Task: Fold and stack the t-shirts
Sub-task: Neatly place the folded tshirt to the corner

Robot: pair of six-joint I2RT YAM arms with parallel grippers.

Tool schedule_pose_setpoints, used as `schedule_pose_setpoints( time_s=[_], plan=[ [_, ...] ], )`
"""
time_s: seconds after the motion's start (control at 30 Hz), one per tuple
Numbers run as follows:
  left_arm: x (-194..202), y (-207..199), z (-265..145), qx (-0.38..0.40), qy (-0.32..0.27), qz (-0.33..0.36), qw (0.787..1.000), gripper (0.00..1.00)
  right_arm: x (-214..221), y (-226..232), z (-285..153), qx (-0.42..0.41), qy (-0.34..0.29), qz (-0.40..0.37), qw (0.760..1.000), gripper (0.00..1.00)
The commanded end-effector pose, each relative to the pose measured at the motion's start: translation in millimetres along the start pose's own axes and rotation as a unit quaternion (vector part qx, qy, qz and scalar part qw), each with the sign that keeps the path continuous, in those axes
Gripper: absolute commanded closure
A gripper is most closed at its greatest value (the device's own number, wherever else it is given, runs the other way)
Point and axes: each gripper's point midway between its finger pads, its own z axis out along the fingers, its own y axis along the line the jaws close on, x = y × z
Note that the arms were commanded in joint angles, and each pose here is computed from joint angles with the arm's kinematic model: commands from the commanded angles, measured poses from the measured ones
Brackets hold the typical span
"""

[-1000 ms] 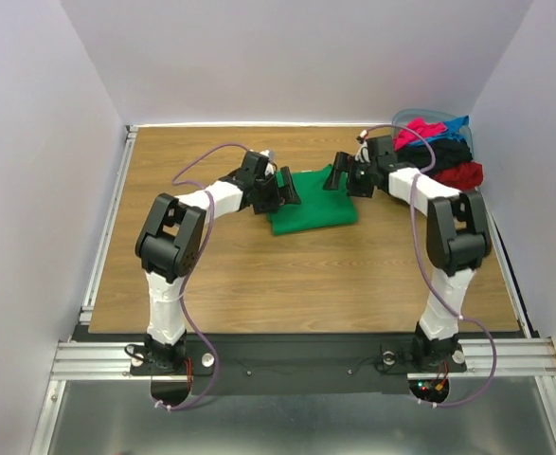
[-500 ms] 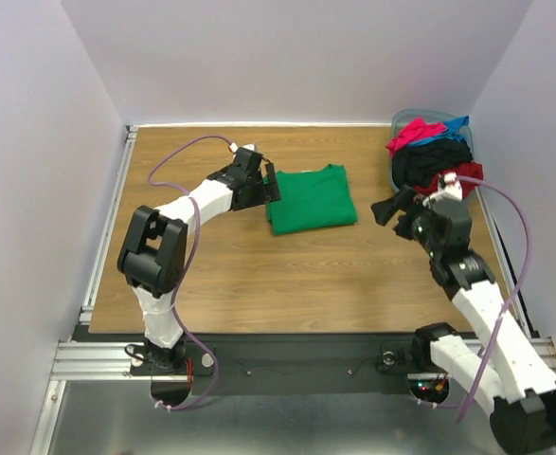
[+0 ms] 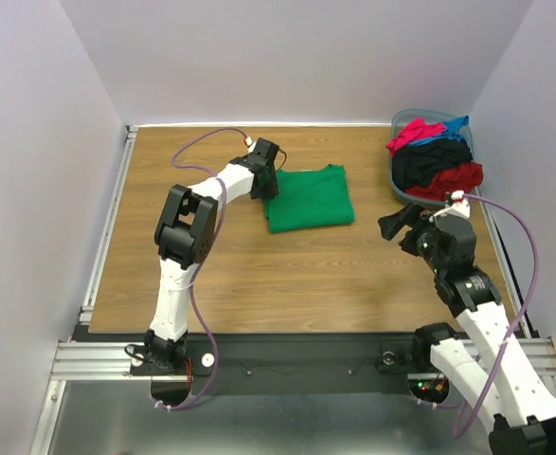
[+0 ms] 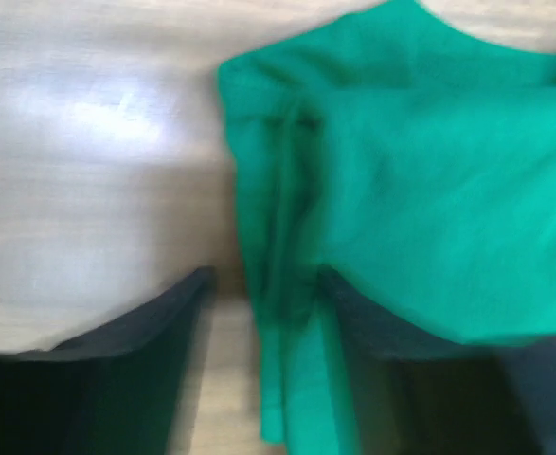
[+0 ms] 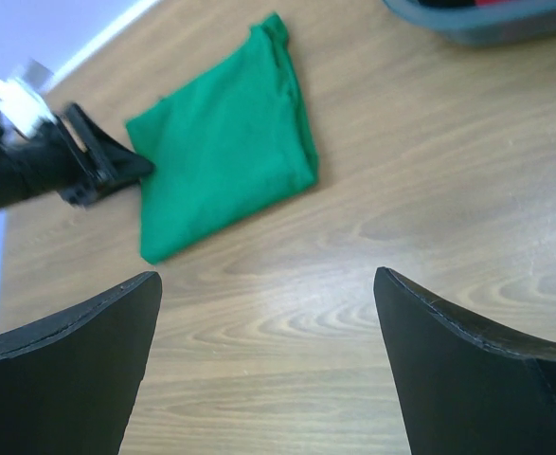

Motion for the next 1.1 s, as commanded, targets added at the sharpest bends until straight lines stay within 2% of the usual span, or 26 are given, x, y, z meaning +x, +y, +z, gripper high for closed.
schedule_pose_setpoints(
  time_s=[0.0, 0.03, 0.07, 0.1, 0.23, 0.3, 0.37, 0.4, 0.47, 0.5, 0.63, 0.7, 0.73, 0.77, 0.8, 0.9, 1.03, 1.07],
  plan=[
    [4.5, 6.4, 17.5, -0.028, 0.020, 0.024, 0.999, 0.60, 3.8, 0.0, 2.0, 0.006, 0.021, -0.022, 1.000, 0.00],
    [2.2, 4.1, 18.9, -0.026, 0.019, 0.024, 0.999, 0.68, 7.2, -4.5, 4.9, 0.016, 0.026, -0.024, 0.999, 0.00],
    [1.9, 5.0, 21.1, -0.029, 0.018, 0.027, 0.999, 0.92, 7.9, -8.7, 6.2, 0.026, 0.025, -0.025, 0.999, 0.00],
    [2.1, 6.6, 23.8, -0.032, 0.018, 0.035, 0.999, 1.00, 8.7, -11.6, 7.4, 0.032, 0.025, -0.025, 0.999, 0.00],
    [-20.4, 10.2, 19.3, -0.044, -0.011, 0.070, 0.996, 1.00, 11.8, -30.0, 14.0, 0.076, 0.021, -0.027, 0.997, 0.00],
    [-43.5, 27.6, 11.1, -0.077, -0.042, 0.079, 0.993, 1.00, 15.9, -37.8, 16.8, 0.092, 0.028, -0.039, 0.995, 0.00],
    [-65.5, 49.6, 3.9, -0.106, -0.064, 0.094, 0.988, 1.00, 17.4, -41.5, 18.0, 0.101, 0.029, -0.039, 0.994, 0.00],
    [-84.5, 75.9, -1.1, -0.129, -0.076, 0.081, 0.985, 1.00, 14.6, -43.5, 17.7, 0.108, 0.022, -0.033, 0.993, 0.00],
    [-108.2, 90.7, -9.5, -0.118, -0.082, 0.098, 0.985, 1.00, 11.4, -46.4, 16.8, 0.116, 0.013, -0.035, 0.993, 0.00],
    [-130.0, 116.0, -16.1, -0.132, -0.095, 0.086, 0.983, 1.00, 8.0, -45.8, 15.8, 0.117, 0.007, -0.036, 0.993, 0.00],
    [-179.4, 176.1, -36.1, -0.178, -0.126, 0.091, 0.972, 1.00, -0.2, -50.6, 12.9, 0.133, -0.018, -0.023, 0.991, 0.00],
    [-190.7, 188.5, -27.8, -0.162, -0.123, 0.117, 0.972, 1.00, -6.9, -53.8, 9.6, 0.142, -0.034, -0.025, 0.989, 0.00],
    [-213.1, 202.8, -38.3, -0.168, -0.140, 0.113, 0.969, 1.00, -8.6, -53.4, 8.3, 0.140, -0.039, -0.025, 0.989, 0.00],
    [-210.8, 215.0, -24.5, -0.181, -0.124, 0.135, 0.966, 1.00, -8.8, -52.3, 7.0, 0.137, -0.040, -0.024, 0.989, 0.00],
    [-230.3, 220.4, -33.2, -0.192, -0.143, 0.140, 0.961, 1.00, -11.3, -51.0, 4.5, 0.133, -0.046, -0.024, 0.990, 0.00],
    [-233.9, 253.5, -23.7, -0.242, -0.126, 0.162, 0.948, 1.00, -13.5, -48.9, 1.8, 0.126, -0.051, -0.024, 0.990, 0.00],
    [-245.1, 274.3, -29.7, -0.271, -0.135, 0.190, 0.934, 1.00, -16.7, -45.9, -1.1, 0.120, -0.053, -0.033, 0.991, 0.00],
    [-254.2, 293.5, -36.4, -0.288, -0.148, 0.185, 0.928, 1.00, -16.4, -45.1, -1.4, 0.119, -0.050, -0.034, 0.991, 0.00]
  ],
)
